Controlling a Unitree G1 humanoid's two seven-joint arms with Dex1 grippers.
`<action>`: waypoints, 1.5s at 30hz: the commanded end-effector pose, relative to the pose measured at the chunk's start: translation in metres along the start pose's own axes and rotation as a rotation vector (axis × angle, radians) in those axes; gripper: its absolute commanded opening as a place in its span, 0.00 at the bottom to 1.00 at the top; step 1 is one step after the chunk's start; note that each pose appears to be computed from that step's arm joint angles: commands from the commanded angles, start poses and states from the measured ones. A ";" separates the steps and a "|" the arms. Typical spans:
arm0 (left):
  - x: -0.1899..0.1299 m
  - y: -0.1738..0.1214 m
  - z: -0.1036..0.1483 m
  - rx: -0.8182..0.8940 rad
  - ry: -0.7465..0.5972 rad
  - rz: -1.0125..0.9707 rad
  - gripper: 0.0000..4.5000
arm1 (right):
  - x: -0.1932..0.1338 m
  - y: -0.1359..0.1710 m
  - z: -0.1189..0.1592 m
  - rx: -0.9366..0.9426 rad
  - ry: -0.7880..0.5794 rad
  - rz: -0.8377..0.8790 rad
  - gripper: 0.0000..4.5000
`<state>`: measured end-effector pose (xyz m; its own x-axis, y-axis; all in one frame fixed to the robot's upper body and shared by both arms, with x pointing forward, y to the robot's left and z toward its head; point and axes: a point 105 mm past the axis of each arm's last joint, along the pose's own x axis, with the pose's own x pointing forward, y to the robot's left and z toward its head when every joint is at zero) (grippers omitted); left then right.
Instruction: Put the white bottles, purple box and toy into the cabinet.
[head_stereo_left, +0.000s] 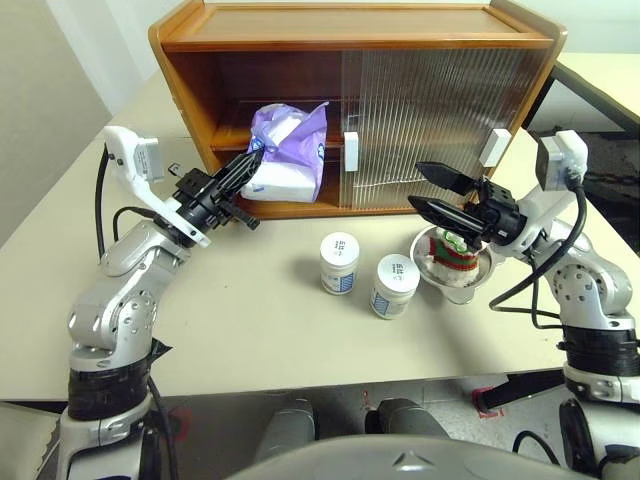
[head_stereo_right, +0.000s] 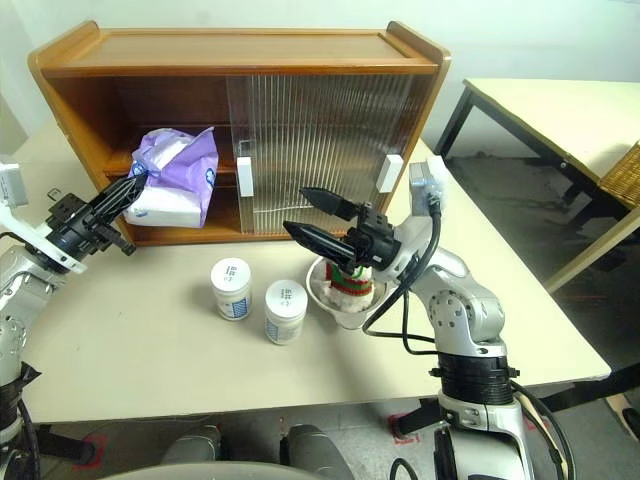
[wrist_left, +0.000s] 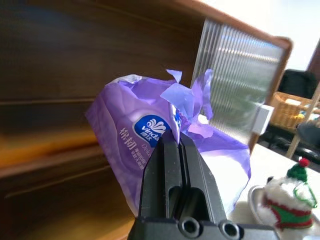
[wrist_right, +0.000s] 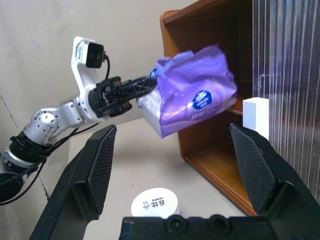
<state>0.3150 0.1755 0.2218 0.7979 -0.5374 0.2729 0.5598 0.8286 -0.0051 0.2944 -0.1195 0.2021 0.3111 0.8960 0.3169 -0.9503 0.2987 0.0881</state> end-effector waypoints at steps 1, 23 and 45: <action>0.011 0.012 -0.006 -0.030 -0.007 0.044 0.00 | 0.001 0.002 0.001 -0.020 0.000 0.001 1.00; 0.066 0.046 -0.034 -0.022 -0.010 0.074 0.00 | -0.003 0.004 0.001 -0.028 -0.007 -0.037 1.00; 0.065 0.047 0.002 0.037 -0.221 0.107 0.99 | -0.002 0.002 0.000 -0.013 0.004 -0.024 1.00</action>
<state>0.3966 0.1801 0.2287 0.8095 -0.4016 0.4284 0.4560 0.8895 -0.0277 0.2912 -0.1207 0.2007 0.3401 0.8852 0.3174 -0.9398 0.3315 0.0826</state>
